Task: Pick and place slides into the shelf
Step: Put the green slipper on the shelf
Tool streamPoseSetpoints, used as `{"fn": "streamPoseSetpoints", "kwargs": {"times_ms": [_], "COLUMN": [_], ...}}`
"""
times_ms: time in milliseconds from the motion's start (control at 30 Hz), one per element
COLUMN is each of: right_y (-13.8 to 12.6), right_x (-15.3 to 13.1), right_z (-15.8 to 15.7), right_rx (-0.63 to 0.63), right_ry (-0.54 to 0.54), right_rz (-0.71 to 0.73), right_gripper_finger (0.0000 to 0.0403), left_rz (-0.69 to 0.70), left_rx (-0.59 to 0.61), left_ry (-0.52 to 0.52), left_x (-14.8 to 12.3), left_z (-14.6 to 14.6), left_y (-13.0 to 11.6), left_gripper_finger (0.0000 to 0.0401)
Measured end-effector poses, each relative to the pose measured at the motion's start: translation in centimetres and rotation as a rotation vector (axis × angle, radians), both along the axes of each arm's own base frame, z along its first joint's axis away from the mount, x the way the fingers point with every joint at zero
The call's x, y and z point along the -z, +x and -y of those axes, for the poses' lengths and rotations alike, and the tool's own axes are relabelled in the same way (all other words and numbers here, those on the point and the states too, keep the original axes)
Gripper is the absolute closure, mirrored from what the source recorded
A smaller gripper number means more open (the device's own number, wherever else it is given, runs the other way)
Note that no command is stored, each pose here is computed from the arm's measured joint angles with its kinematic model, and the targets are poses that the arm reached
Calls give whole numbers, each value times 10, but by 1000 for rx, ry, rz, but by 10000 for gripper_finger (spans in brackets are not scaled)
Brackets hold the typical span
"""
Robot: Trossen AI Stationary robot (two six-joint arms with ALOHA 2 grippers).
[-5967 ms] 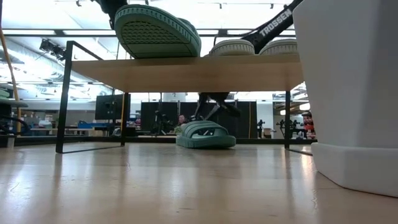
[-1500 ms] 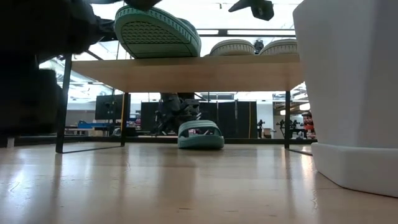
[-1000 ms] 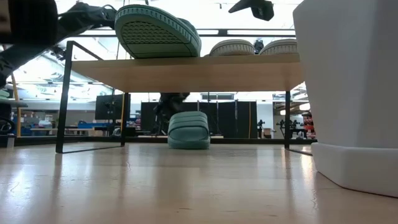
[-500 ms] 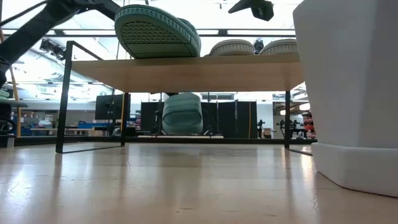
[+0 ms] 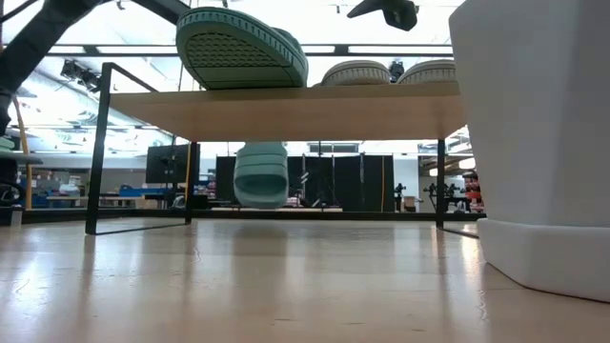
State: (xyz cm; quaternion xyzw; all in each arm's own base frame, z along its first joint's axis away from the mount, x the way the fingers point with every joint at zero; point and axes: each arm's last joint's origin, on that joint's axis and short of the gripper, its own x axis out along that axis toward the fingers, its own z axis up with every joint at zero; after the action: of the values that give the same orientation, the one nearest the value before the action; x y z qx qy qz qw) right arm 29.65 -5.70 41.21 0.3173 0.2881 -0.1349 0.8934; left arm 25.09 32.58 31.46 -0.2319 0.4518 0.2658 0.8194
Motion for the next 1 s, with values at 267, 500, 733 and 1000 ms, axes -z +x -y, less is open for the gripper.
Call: {"fn": "streamPoseSetpoints", "kwargs": {"times_ms": [267,500,733,1000], "right_y": [0,0,-1,0], "right_x": [0,0,0,0], "right_z": [0,0,2,0], "right_rx": [-5,-15,-25,-133], "right_ry": [-7,-28,-85,-178], "right_rz": [-1,-4,-14,-18], "right_gripper_finger": [243,243,243,243], "left_rz": [84,170,173,118], "left_rx": [-57,-43,42,147], "left_ry": [84,88,106,-18], "left_x": [-43,-99,-144,-139], "left_z": [1,21,59,94], "left_y": [-34,-57,-61,-48], "left_gripper_finger": [377,377,378,379]}}
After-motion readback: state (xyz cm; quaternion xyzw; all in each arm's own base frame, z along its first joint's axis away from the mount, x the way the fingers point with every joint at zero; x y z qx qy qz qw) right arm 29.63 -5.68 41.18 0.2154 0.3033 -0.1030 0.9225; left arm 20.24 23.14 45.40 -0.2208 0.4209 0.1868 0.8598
